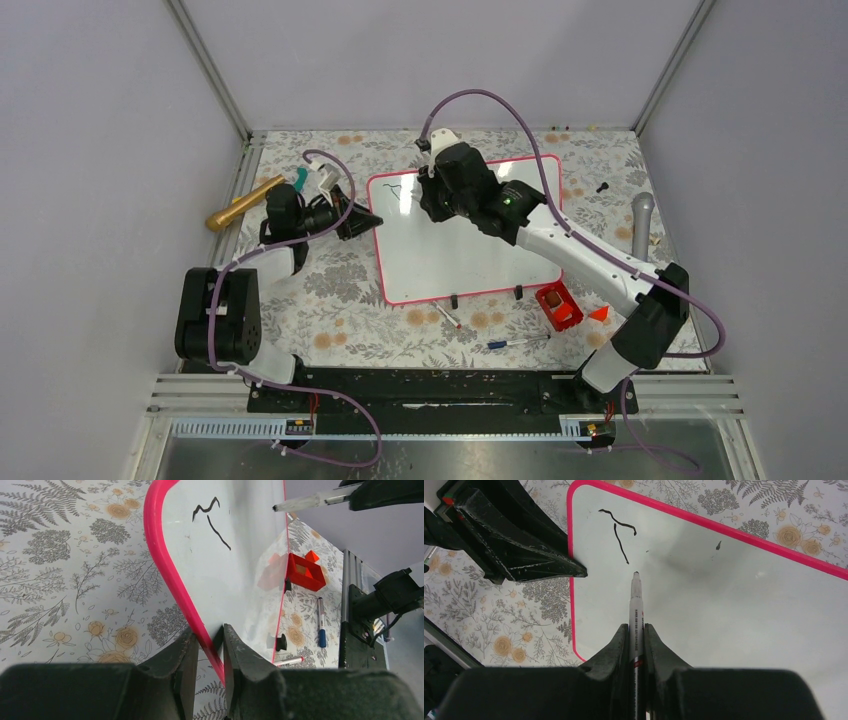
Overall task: Write a sentence on the whiteboard
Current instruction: Move the whiteboard to the center of the board.
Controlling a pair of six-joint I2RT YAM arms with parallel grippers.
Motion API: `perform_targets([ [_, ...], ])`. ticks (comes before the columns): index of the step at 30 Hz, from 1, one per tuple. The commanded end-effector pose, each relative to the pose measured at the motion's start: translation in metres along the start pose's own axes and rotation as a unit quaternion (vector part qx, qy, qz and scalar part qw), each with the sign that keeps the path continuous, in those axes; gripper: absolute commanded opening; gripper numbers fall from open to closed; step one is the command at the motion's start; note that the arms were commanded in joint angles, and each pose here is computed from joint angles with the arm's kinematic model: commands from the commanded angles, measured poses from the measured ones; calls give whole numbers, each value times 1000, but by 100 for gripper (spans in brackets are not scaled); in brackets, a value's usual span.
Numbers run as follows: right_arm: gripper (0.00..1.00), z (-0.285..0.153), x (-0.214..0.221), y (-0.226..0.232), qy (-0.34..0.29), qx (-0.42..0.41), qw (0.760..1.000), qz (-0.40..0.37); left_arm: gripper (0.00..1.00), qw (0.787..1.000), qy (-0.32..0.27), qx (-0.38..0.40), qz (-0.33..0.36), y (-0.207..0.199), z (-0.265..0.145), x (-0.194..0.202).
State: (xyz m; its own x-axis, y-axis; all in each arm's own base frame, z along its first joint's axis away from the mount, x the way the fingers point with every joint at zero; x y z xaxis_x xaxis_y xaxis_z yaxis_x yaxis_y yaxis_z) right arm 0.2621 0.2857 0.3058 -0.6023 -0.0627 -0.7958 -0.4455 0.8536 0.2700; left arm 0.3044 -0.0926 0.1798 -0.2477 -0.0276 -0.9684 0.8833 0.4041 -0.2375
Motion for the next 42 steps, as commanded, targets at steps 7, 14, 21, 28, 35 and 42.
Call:
perform_targets([
  [7,0,-10,-12,8,-40,-30,999,-9,11,998,17,-63,8,-21,-6,8],
  [14,0,-11,-12,9,-43,-35,998,-8,35,996,33,-88,8,-38,-5,12],
  [21,0,-23,-15,11,-47,-47,998,-1,53,997,29,-70,-5,-43,-5,14],
  [28,0,-26,-14,11,-40,-49,998,8,72,996,19,-85,4,-48,-9,10],
  [35,0,-35,-18,10,-46,-45,998,9,89,994,15,-104,-14,-47,-22,5],
  [42,0,-45,-21,8,-57,-43,997,9,99,979,-47,-200,-7,-70,-46,-15],
])
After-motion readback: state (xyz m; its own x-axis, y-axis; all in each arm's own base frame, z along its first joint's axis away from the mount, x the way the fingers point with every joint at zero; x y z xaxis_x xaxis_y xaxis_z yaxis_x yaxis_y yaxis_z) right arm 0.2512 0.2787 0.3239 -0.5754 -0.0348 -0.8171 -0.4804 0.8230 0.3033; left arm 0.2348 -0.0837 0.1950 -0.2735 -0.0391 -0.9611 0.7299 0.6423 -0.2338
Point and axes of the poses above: each gripper's point midway between its finger pads, its own z axis out along the fingers, its own y axis along the line the jaws close on, x = y × z, the point moved 9 cm from there along -z, back along the fingers, and after that the axes turned 10 degrees about z, right-handed, at the moved point
